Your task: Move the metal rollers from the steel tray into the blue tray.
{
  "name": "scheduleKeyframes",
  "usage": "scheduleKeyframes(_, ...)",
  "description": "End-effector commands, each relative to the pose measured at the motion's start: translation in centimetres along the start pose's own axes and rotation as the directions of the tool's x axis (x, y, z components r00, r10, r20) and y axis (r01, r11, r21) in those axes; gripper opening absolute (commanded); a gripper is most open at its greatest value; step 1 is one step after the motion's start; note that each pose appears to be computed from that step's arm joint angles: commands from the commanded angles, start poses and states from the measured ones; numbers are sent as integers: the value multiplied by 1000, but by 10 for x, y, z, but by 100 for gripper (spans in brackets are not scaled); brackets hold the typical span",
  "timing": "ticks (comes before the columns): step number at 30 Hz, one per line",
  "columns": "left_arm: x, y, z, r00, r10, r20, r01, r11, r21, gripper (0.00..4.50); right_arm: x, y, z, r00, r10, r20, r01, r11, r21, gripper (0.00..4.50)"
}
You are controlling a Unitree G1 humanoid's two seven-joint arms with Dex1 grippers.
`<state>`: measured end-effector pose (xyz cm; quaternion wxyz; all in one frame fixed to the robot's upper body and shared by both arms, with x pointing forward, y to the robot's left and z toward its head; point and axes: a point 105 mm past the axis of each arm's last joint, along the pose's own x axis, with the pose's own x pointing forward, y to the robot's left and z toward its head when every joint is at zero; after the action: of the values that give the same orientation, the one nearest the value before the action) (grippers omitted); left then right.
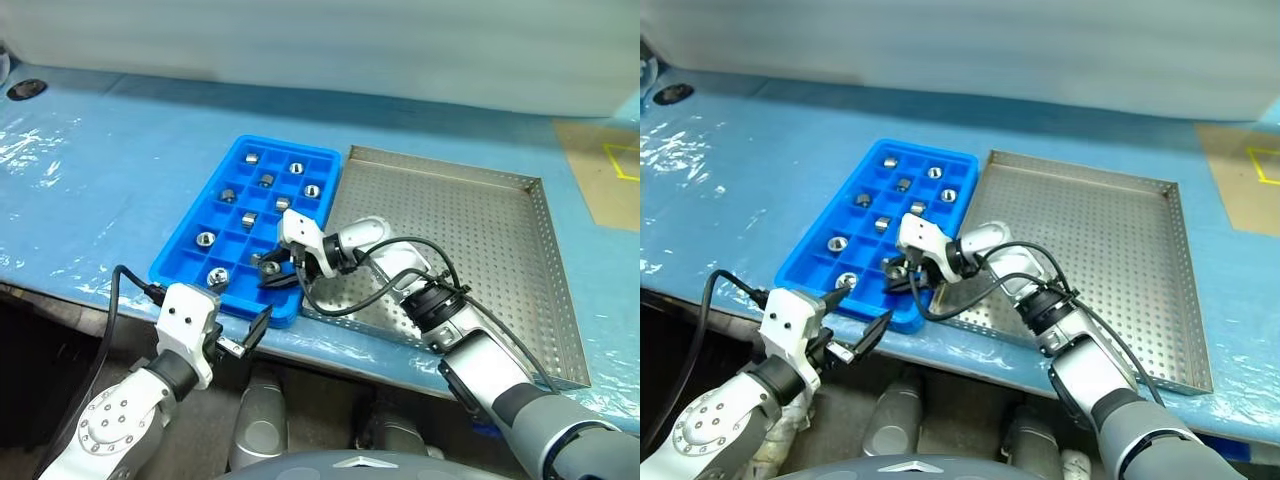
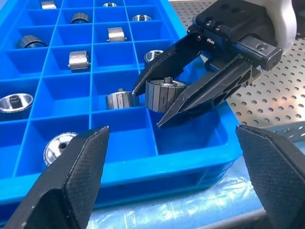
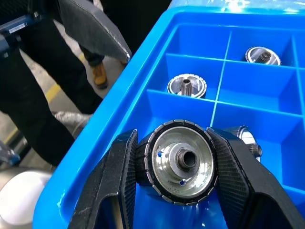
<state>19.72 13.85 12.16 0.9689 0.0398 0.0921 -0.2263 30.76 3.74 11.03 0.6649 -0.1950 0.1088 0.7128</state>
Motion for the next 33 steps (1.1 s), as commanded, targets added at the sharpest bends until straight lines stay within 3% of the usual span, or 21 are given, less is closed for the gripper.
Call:
scheduleKeyframes(1, -3, -10, 12, 998, -36, 47, 36, 999, 15, 450, 0, 1, -8, 999, 16, -49, -17, 1000, -12, 180)
scheduleKeyframes(9, 8, -3, 16, 998, -46, 48, 43, 997, 62, 450, -7, -5, -11, 998, -44, -37, 44, 999, 5, 447)
scheduleKeyframes(13, 20, 5, 20, 996, -50, 70, 45, 996, 77, 450, -17, -12, -1, 997, -79, 21, 79, 997, 22, 447)
scheduleKeyframes(21, 55, 7, 36, 977, -176, 120, 164, 981, 101, 450, -63, -41, 5, 940, -325, 103, 315, 944, 100, 447)
scheduleKeyframes(27, 82, 3, 48, 942, -307, 133, 288, 946, 147, 450, -97, -47, -11, 868, -492, 75, 480, 867, 131, 447)
scheduleKeyframes(33, 108, 0, 61, 904, -384, 187, 355, 919, 174, 450, -130, -46, -17, 751, -654, 90, 632, 752, 188, 447)
